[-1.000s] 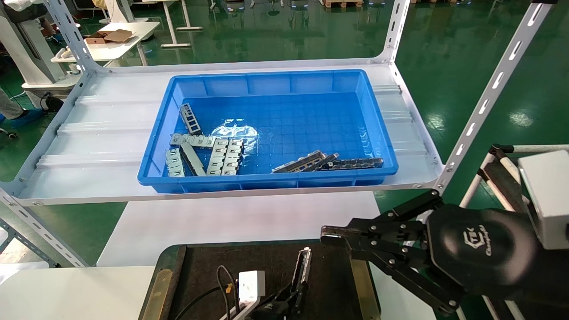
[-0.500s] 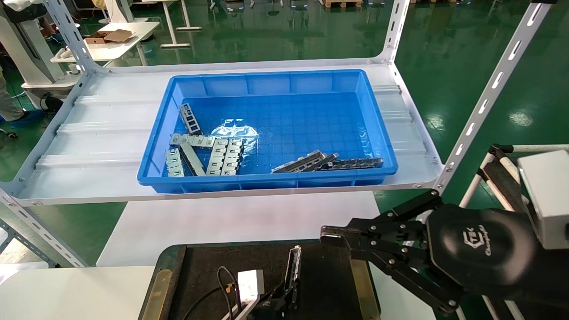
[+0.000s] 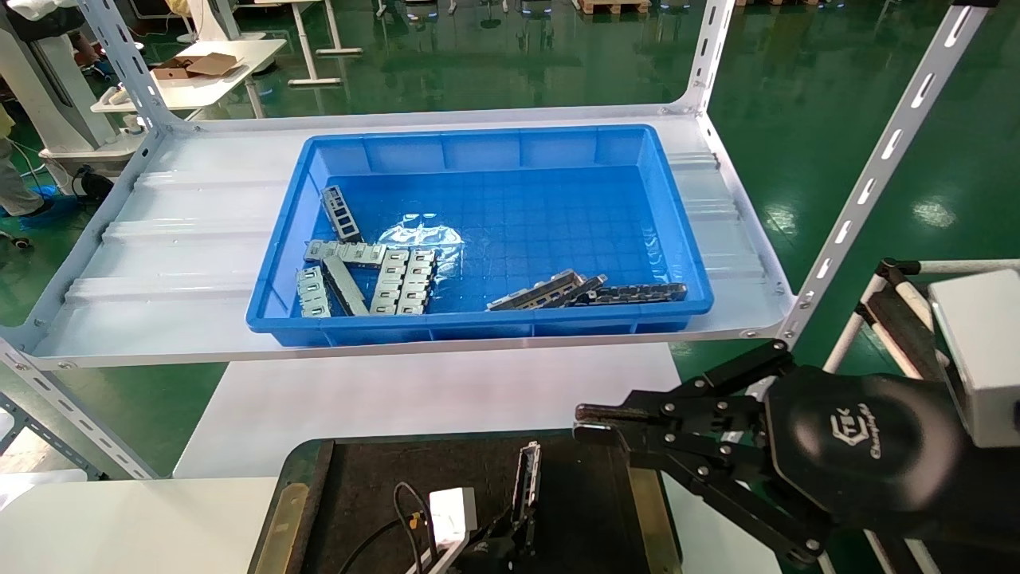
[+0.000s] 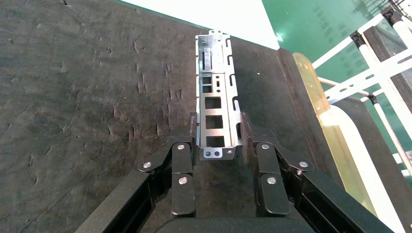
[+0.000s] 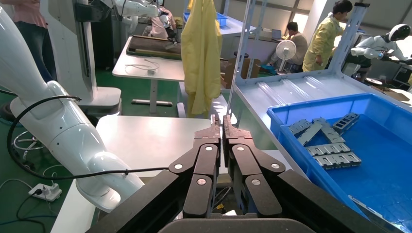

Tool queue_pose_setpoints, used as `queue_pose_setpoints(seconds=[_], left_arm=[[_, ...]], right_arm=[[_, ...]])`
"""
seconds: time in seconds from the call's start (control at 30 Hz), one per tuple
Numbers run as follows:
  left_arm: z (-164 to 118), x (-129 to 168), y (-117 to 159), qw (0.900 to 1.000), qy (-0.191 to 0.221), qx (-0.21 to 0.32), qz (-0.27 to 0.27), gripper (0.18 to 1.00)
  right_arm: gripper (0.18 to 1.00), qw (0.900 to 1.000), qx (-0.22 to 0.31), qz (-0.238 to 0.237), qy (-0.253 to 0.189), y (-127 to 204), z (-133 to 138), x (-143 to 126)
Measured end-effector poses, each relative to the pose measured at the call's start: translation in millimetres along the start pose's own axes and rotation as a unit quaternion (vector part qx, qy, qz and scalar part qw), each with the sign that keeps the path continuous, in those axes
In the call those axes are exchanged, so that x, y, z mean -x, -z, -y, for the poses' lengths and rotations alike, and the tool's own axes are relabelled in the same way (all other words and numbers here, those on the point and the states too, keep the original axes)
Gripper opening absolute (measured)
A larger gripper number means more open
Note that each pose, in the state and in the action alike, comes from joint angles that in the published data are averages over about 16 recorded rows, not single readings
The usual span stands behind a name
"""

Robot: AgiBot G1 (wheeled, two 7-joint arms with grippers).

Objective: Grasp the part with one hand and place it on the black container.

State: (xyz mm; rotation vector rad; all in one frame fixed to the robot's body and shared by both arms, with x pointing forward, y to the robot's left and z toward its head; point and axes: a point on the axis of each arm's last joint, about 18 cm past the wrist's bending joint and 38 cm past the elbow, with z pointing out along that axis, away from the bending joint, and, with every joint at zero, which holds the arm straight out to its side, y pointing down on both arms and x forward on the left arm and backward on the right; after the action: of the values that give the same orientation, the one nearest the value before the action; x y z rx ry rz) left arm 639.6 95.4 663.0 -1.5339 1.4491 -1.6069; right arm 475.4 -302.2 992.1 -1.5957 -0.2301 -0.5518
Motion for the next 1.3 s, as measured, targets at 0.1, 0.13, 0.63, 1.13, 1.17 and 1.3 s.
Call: queue_pose_setpoints(seconds=[0.1, 0.13, 0.63, 1.13, 1.17, 1.3], left_arm=[[0, 0, 0, 1.0000, 0.001, -0.001, 0.000, 0.368], [0, 0, 0, 1.0000, 0.001, -0.002, -0.001, 0.373], [21, -8, 9, 0.9992, -0.015, -0.027, -0.025, 0.524], [75, -25, 33, 0.9833, -0.081, -0.009, -0.163, 0.813], [79, -26, 35, 0.9807, -0.089, -0.005, -0.174, 0.832], [92, -28, 42, 0.9685, -0.121, 0.016, -0.217, 0.895]], right_arm=[[0.214, 1.000, 0.000, 0.000, 0.000, 0, 0, 0], [0.218, 1.000, 0.000, 0.000, 0.000, 0, 0, 0], [0.415, 1.000, 0.000, 0.000, 0.000, 0, 0, 0], [0.756, 1.000, 0.000, 0.000, 0.000, 0, 0, 0], [0.773, 1.000, 0.000, 0.000, 0.000, 0, 0, 0], [0.856, 1.000, 0.000, 0.000, 0.000, 0, 0, 0]])
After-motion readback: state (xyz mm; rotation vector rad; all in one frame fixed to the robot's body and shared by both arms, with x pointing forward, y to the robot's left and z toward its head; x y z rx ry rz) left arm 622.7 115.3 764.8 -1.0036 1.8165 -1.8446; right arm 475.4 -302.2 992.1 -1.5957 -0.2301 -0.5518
